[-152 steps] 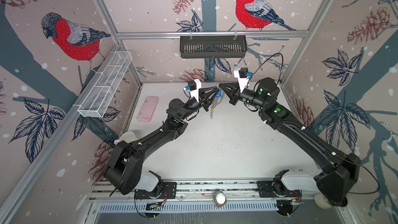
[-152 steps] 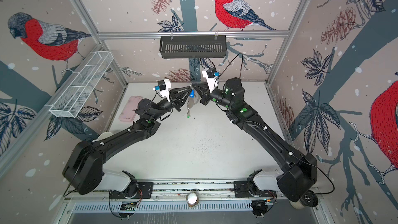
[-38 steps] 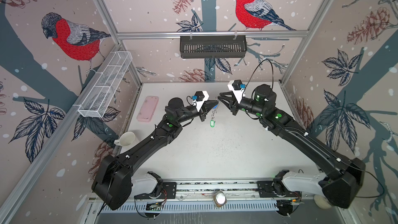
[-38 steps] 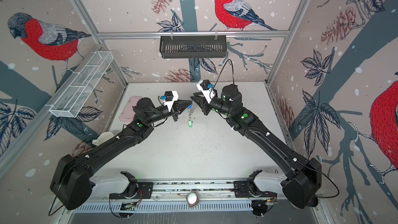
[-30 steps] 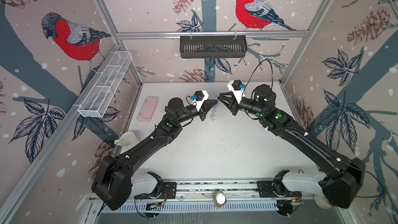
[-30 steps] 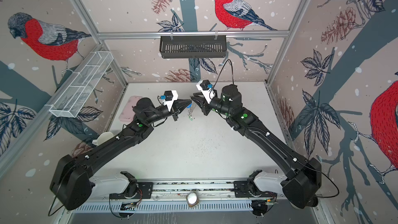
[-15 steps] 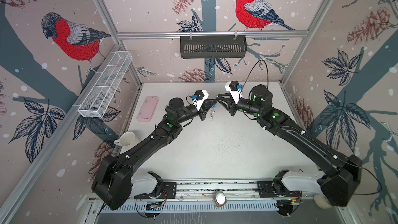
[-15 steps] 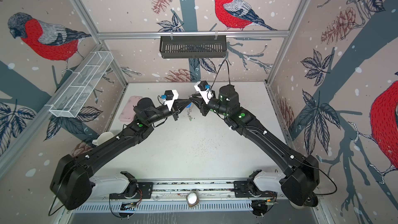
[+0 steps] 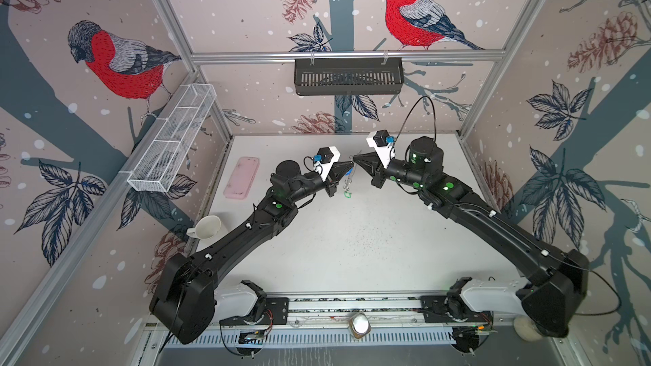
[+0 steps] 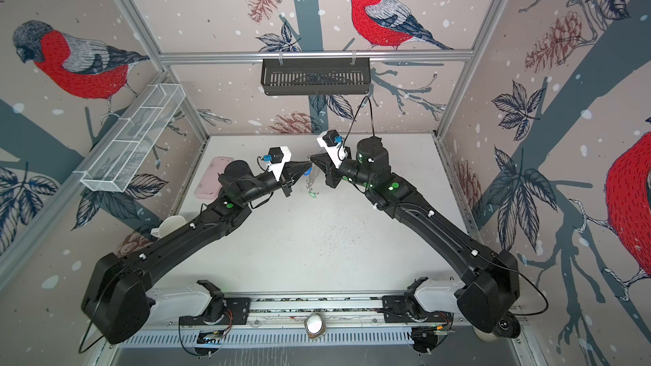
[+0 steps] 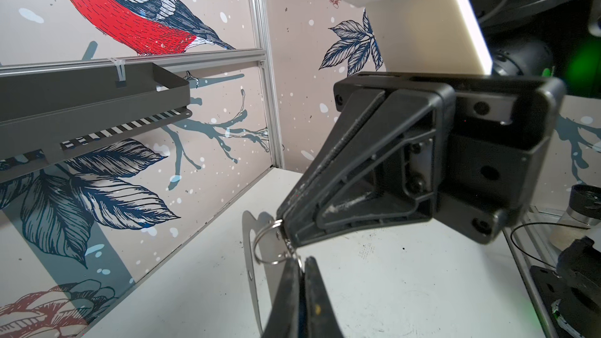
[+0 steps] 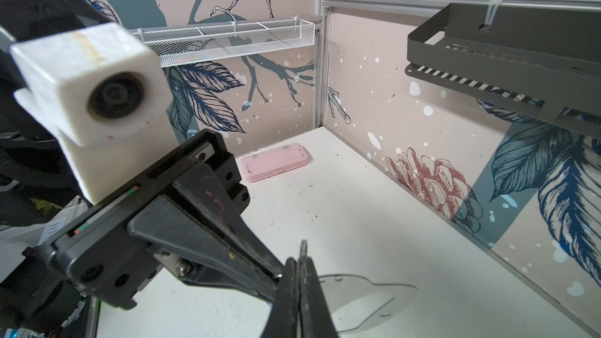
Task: Attach keys to a key ring
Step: Insert the key into the keyring.
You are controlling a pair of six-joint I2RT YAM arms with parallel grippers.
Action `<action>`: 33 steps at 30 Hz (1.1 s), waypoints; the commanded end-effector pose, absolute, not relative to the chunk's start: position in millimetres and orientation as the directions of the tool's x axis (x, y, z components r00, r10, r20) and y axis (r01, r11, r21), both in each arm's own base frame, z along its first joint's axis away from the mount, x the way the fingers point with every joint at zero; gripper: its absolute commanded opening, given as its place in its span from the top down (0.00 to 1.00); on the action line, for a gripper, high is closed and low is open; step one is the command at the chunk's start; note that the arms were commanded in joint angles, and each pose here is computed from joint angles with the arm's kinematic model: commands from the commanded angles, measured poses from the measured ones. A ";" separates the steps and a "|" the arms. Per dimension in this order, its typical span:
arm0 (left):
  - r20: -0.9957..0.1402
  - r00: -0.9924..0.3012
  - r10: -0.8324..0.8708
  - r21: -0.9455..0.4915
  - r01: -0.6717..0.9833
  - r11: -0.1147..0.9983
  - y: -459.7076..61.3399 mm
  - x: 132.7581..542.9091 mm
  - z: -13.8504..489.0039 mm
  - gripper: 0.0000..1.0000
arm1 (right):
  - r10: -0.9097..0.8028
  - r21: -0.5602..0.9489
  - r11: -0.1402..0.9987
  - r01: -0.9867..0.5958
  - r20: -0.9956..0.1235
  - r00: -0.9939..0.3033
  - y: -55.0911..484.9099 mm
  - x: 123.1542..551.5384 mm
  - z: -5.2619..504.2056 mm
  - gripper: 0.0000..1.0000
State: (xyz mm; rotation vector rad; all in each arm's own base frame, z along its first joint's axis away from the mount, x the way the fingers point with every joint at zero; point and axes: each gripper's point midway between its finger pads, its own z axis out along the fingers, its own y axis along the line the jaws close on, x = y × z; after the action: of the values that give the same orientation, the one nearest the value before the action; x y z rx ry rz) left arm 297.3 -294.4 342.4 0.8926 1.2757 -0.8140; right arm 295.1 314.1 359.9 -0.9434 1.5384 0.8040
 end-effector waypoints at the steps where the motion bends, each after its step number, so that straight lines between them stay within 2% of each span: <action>1: -0.980 0.191 -0.048 0.152 0.889 0.431 -294.0 291.8 357.2 1.00 | -0.153 0.048 0.436 -0.899 -0.980 -0.126 312.6 292.9 354.8 1.00; 20: -0.983 0.183 0.011 0.167 0.864 0.476 -286.7 309.0 336.8 1.00 | -0.253 0.128 0.372 -0.920 -0.939 -0.233 309.4 279.7 338.4 1.00; 33: -0.975 0.211 0.070 0.220 0.880 0.421 -287.9 297.8 331.8 1.00 | -0.368 0.166 0.361 -0.918 -0.879 -0.304 313.2 280.7 320.2 1.00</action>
State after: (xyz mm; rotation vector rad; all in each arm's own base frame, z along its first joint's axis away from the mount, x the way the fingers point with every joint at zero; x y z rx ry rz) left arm 301.8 -288.5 317.6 0.9676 1.3090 -0.7409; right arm 289.2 315.1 334.4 -1.0819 1.7761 0.8827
